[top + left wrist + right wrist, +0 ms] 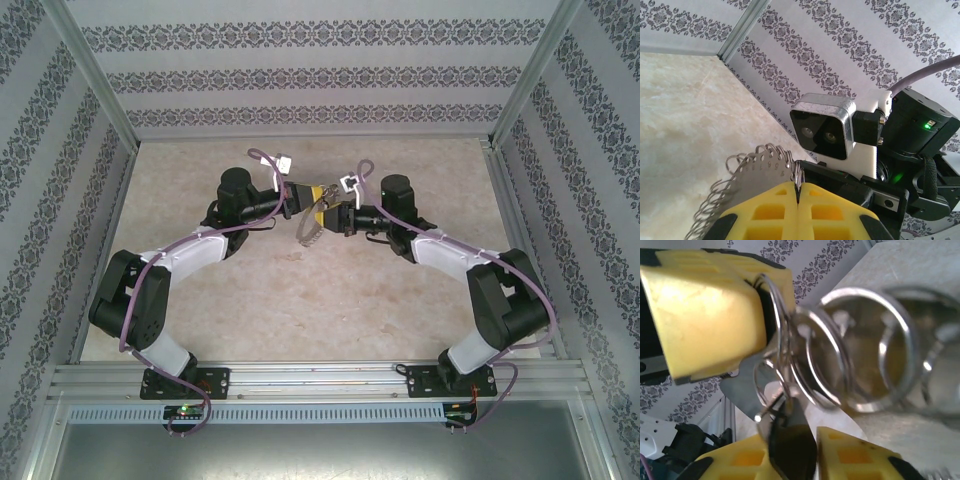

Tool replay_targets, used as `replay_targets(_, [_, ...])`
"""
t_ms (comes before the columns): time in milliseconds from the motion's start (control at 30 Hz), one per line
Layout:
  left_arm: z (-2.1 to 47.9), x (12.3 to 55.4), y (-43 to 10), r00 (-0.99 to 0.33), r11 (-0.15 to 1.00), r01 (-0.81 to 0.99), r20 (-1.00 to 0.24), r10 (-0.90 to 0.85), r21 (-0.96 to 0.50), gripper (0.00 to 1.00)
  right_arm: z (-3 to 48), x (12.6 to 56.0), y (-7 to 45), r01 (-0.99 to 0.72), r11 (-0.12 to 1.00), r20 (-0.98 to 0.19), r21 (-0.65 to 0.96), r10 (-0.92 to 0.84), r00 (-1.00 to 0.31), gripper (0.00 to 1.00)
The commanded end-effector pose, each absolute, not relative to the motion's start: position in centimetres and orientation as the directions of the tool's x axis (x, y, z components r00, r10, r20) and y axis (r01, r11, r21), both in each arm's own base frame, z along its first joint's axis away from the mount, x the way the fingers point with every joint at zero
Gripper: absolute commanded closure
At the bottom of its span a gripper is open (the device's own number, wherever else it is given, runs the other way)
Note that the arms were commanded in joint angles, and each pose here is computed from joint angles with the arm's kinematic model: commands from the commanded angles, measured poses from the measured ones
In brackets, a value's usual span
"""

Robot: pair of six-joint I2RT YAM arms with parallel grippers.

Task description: Put the keys on the keyring

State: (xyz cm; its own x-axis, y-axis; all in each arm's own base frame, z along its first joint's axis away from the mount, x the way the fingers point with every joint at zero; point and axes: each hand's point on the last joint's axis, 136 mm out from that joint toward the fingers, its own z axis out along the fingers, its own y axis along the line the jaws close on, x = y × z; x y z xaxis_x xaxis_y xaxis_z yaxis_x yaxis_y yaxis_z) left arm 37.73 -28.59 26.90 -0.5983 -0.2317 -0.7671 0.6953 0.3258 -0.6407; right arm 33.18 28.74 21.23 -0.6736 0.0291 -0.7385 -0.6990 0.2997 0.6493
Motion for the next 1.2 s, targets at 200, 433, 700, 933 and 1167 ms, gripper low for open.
replay_targets(200, [30.4, 37.4, -28.7, -0.522, 0.318, 0.737, -0.802, -0.291, -0.596, 1.0, 26.1, 33.0, 24.6, -0.73, 0.333, -0.798, 0.596, 0.143, -0.586, 0.73])
replay_targets(433, [30.9, 37.2, -28.7, -0.509, 0.335, 0.736, -0.807, -0.298, -0.588, 1.0, 29.3, 34.1, 23.5, -0.729, 0.363, -0.814, 0.58, 0.233, -0.531, 0.69])
replay_targets(700, [31.3, 37.1, -29.0, -0.504, 0.335, 0.741, -0.812, -0.295, -0.582, 1.0, 31.7, 35.6, 24.0, -0.735, 0.287, -0.785, 0.614, 0.323, -0.529, 0.67])
replay_targets(933, [31.2, 36.9, -29.1, -0.508, 0.335, 0.741, -0.812, -0.288, -0.582, 1.0, 31.4, 36.6, 24.7, -0.721, 0.214, -0.739, 0.659, 0.366, -0.566, 0.67])
replay_targets(1167, [31.2, 36.8, -29.1, -0.506, 0.34, 0.741, -0.814, -0.284, -0.579, 1.0, 30.8, 36.9, 25.2, -0.718, 0.179, -0.721, 0.673, 0.374, -0.583, 0.69])
